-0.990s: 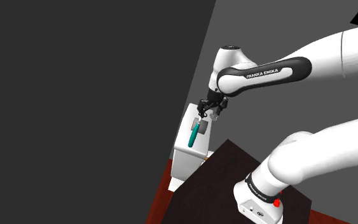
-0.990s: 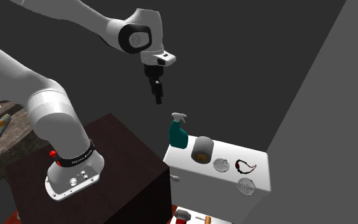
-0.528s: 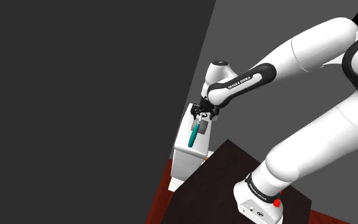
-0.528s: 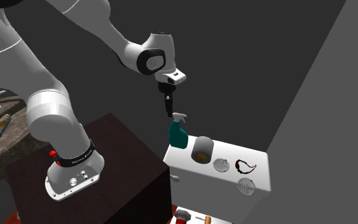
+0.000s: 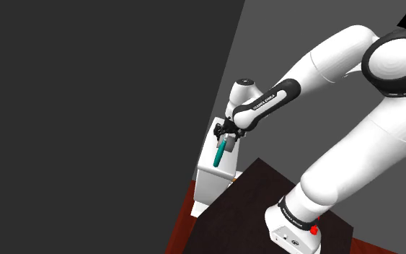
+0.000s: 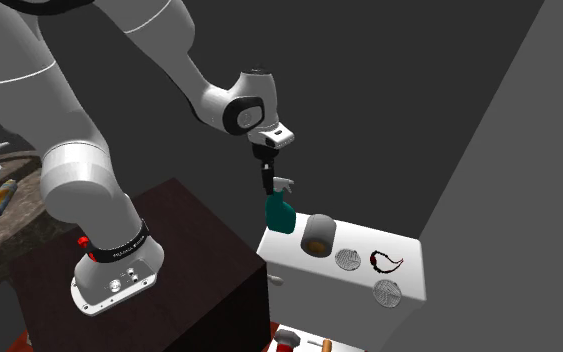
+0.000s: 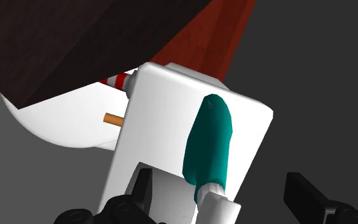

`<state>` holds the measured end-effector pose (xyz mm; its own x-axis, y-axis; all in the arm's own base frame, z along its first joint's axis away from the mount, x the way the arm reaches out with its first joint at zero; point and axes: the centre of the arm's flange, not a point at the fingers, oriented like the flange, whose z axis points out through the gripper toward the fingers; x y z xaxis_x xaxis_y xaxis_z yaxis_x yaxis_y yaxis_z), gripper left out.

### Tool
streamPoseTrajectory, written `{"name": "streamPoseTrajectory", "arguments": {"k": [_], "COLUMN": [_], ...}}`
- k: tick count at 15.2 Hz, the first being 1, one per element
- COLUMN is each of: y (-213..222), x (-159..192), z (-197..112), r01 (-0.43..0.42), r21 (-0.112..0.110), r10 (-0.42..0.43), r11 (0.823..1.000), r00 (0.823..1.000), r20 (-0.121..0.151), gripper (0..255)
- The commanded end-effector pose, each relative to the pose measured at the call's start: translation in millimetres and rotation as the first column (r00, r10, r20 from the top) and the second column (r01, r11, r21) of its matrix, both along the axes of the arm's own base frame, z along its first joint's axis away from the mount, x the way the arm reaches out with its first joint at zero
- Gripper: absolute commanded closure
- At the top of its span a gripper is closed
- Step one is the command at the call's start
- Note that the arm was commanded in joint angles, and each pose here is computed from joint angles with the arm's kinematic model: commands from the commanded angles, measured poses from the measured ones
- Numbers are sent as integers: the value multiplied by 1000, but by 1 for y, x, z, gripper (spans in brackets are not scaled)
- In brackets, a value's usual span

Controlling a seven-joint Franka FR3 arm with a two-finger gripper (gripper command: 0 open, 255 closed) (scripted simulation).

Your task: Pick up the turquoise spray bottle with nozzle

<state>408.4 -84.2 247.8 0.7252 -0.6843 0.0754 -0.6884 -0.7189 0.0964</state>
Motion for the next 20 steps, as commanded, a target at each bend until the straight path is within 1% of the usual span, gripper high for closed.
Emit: {"name": "streamPoseTrajectory", "arguments": {"k": [1, 2, 3, 12, 20], "y": [1, 1, 1, 1, 1], "x": [0, 0, 0, 0, 0], "z": [-8, -8, -9, -8, 34], "r01": [0, 0, 0, 0, 0], "r21": [0, 0, 0, 0, 0], "r10": [0, 0, 0, 0, 0], "r11": [1000, 1000, 1000, 1000, 1000], "r00": [1000, 1000, 1000, 1000, 1000], "r20": [1, 1, 1, 1, 1], "gripper": [0, 0, 255, 255, 255]}}
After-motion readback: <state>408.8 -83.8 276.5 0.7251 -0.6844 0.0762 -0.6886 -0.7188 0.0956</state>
